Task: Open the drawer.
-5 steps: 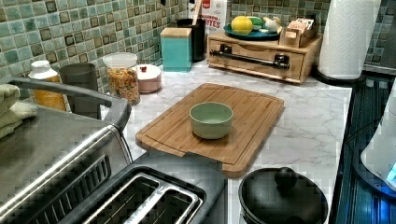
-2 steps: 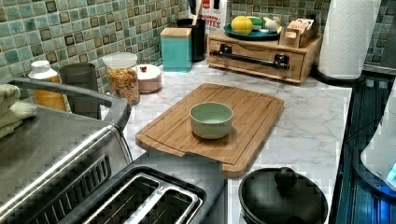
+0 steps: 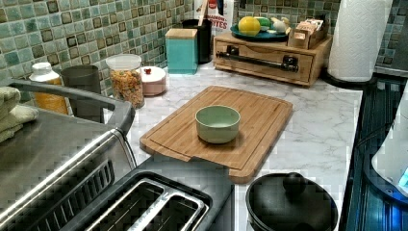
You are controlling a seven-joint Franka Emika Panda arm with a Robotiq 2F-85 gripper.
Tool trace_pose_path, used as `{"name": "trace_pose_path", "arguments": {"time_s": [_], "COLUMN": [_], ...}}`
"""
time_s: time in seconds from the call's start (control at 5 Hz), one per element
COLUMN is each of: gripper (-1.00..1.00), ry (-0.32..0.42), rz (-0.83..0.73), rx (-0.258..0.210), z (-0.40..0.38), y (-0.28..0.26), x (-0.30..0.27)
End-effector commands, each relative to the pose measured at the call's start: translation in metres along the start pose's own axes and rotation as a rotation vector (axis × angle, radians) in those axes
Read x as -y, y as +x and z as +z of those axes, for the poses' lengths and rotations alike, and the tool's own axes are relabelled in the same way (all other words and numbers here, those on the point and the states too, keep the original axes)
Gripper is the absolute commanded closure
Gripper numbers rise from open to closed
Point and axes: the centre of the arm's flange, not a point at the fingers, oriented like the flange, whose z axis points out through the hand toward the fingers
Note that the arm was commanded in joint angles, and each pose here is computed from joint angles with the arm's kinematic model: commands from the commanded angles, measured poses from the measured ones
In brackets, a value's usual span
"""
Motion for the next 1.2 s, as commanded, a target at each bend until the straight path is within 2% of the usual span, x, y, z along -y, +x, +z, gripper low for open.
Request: {"name": "trace_pose_path", "arguments": {"time_s": [0.2, 0.4, 0.6, 0.8, 1.2], "gripper": [-1.00, -1.00, -1.00, -1.00, -1.00], "ry": [-0.069, -0.126, -0.116, -0.103, -0.030], "rz": [-0.168, -0.190, -0.215, -0.204, -0.185], "rx": [0.012, 0.009, -0.023, -0.035, -0.037], "z": [0.028, 0.037, 0.053, 0.067, 0.107], "y": [-0.018, -0.019, -0.016, -0.018, -0.019], "x": [-0.005, -0.028, -0.053, -0.066, -0.079]}}
